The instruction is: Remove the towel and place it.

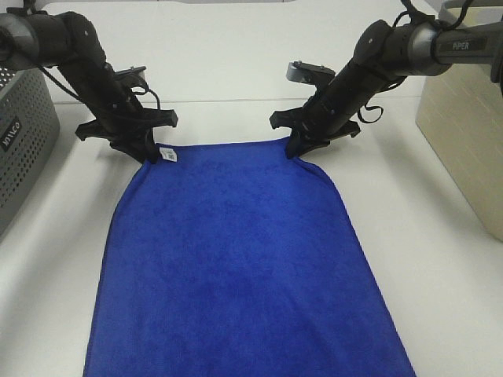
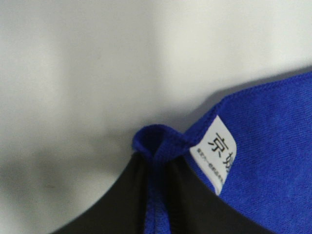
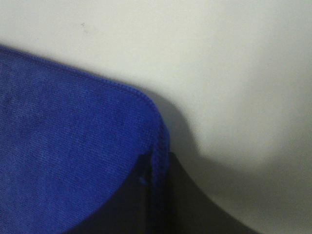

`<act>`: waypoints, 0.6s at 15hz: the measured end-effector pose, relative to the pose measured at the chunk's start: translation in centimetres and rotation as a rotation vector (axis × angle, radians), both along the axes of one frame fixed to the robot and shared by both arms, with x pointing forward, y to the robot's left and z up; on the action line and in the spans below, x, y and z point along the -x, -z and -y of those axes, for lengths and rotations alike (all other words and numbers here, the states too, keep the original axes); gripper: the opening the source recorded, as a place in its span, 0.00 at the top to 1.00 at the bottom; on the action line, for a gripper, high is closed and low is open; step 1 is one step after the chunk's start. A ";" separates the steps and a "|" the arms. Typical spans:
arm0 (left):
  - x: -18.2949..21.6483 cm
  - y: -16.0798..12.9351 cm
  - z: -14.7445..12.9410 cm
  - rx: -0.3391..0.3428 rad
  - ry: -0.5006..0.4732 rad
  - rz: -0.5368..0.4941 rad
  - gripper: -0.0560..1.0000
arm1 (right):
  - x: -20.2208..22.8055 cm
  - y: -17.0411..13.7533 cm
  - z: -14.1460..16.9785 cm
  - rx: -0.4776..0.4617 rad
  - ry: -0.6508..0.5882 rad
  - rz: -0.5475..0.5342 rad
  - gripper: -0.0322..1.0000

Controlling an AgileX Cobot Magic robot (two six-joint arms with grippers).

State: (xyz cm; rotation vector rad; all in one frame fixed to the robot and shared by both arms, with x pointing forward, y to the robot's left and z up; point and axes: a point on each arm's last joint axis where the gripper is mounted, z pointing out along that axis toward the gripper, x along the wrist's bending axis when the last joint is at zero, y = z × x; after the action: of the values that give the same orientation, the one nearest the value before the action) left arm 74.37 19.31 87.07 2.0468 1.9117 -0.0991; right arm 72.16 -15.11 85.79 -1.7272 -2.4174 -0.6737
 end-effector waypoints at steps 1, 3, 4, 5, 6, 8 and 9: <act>0.0 0.0 0.0 0.000 0.016 0.004 0.93 | 0.0 0.0 0.0 0.000 0.001 0.002 0.95; 0.0 0.1 0.1 -0.001 0.045 0.017 0.95 | -0.1 0.0 0.0 0.002 0.002 0.007 0.95; -0.1 0.1 0.1 0.000 0.053 0.027 0.95 | -0.1 0.0 0.1 0.015 -0.003 0.014 0.95; -0.2 0.0 0.1 -0.001 0.063 0.044 0.95 | -0.3 -0.1 0.2 0.039 -0.018 0.031 0.95; -0.3 0.0 0.1 -0.003 0.072 0.061 0.95 | -0.6 -0.4 0.5 0.078 -0.040 0.058 0.95; -1.0 -0.2 0.2 -0.002 0.070 0.110 0.95 | -1.5 -0.8 0.8 0.139 -0.069 0.119 0.95; -1.5 -0.7 0.2 -0.001 0.068 0.148 0.95 | -1.9 -1.1 0.9 0.158 -0.075 0.153 0.95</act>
State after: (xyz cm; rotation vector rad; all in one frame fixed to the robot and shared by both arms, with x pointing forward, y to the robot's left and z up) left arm 75.87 19.09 87.77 2.0589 1.7544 0.0360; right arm 74.09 -16.00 86.86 -1.6871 -2.6918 -0.6433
